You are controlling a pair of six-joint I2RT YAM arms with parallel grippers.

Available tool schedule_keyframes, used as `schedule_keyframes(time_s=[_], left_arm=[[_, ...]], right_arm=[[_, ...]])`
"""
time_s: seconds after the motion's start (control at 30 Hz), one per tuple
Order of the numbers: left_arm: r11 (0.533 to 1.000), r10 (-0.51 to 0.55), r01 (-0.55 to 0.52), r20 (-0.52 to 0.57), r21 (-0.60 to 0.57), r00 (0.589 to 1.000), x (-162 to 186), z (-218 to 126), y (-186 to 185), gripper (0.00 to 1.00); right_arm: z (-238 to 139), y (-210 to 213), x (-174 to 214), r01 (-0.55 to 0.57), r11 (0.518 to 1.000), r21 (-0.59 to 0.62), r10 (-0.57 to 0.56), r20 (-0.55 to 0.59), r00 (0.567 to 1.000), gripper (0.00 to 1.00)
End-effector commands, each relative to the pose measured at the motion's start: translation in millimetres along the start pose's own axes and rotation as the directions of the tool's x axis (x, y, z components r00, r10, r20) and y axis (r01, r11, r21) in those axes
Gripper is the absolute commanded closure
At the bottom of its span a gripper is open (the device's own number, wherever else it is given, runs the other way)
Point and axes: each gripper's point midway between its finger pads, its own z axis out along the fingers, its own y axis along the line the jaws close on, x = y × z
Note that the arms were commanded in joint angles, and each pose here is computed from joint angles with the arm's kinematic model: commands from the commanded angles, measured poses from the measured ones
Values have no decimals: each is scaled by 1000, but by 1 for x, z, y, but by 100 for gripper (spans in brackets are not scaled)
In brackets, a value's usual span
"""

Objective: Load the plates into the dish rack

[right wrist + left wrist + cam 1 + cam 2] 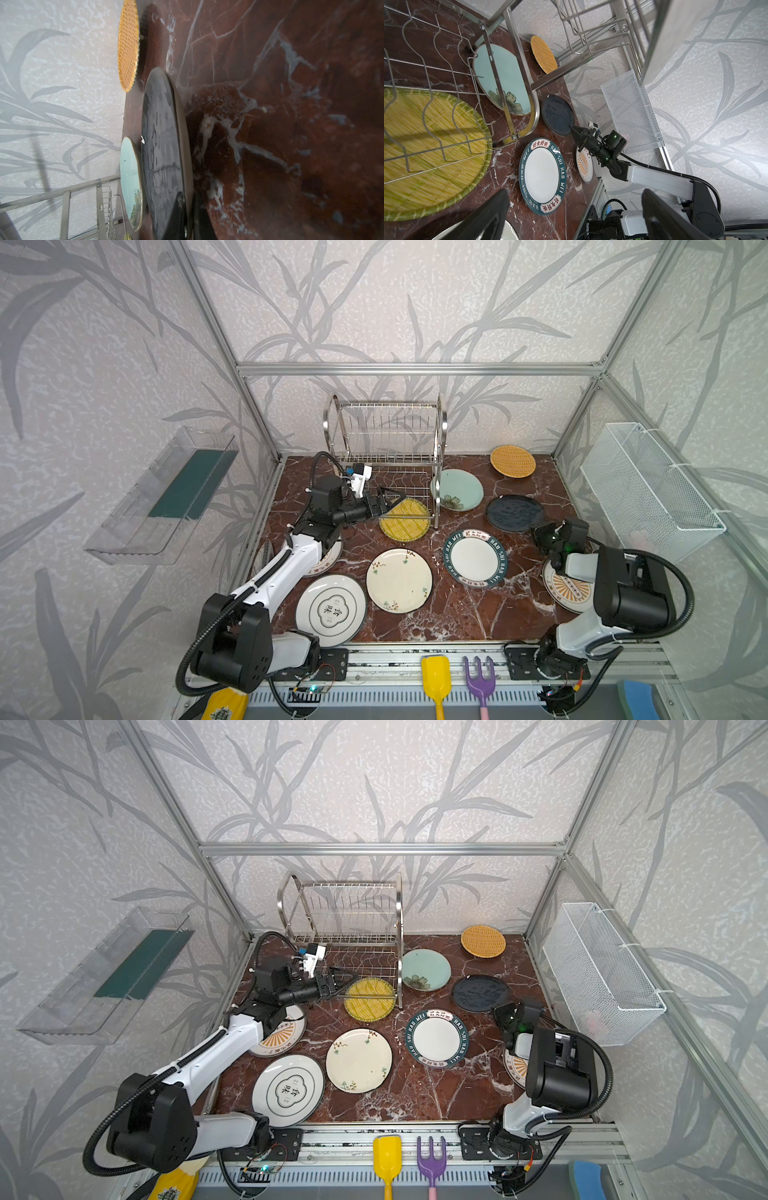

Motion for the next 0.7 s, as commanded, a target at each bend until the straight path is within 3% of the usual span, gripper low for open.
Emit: schedule_keyframes(time_s=[0.0,0.3,0.67], left_arm=[[1000,-5,5,24,-1,1000,-4,-1,3,2],[999,-24,25,39,-21,999,-3,2,11,4],[984,52,-57,-33,-167,998,40,19,2,10]], right_arm=[[-26,70,-18,74,974,-214,-62,64,996,100],[-68,106,-5,95,955,-282,-90,29,996,100],[-108,137,47,112,924,-365,-163,-111,980,100]])
